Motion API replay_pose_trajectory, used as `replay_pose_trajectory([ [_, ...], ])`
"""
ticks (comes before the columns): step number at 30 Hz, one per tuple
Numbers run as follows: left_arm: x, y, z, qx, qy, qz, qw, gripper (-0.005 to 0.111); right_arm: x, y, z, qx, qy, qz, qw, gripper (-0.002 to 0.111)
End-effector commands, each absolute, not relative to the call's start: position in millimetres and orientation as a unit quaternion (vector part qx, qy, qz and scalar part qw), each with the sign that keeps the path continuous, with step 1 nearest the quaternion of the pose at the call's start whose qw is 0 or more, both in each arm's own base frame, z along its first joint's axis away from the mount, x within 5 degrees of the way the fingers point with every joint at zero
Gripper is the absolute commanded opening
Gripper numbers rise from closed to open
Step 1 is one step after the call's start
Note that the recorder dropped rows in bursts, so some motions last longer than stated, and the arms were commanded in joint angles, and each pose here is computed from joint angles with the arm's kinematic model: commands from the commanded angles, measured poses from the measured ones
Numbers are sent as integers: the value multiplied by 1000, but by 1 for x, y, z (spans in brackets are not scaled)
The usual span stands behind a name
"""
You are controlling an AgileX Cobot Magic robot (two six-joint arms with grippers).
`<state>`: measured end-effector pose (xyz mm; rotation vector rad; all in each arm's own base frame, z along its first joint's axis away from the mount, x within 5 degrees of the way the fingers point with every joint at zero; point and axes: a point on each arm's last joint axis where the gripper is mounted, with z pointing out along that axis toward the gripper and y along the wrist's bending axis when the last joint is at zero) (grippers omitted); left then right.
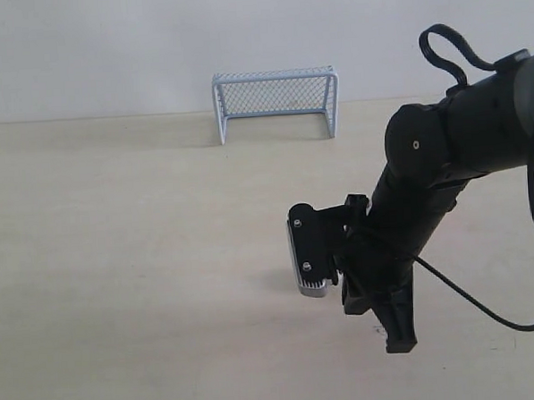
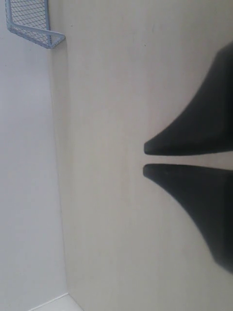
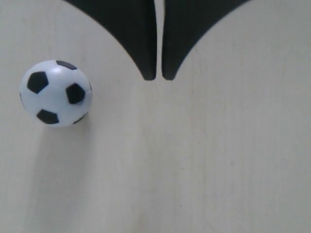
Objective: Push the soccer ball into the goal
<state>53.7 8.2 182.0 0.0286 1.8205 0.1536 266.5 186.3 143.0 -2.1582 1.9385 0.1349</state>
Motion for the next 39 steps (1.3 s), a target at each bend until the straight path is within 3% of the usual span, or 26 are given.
replay_pose_trajectory([
  [1,54,8,184,9,786,65,615,6,265,190,144,-741,659,52,121,0],
  [19,54,8,184,9,786,65,615,6,253,200,143,-765,635,51,99,0],
  [39,54,8,184,9,786,65,615,6,262,204,145,-754,639,31,148,0],
])
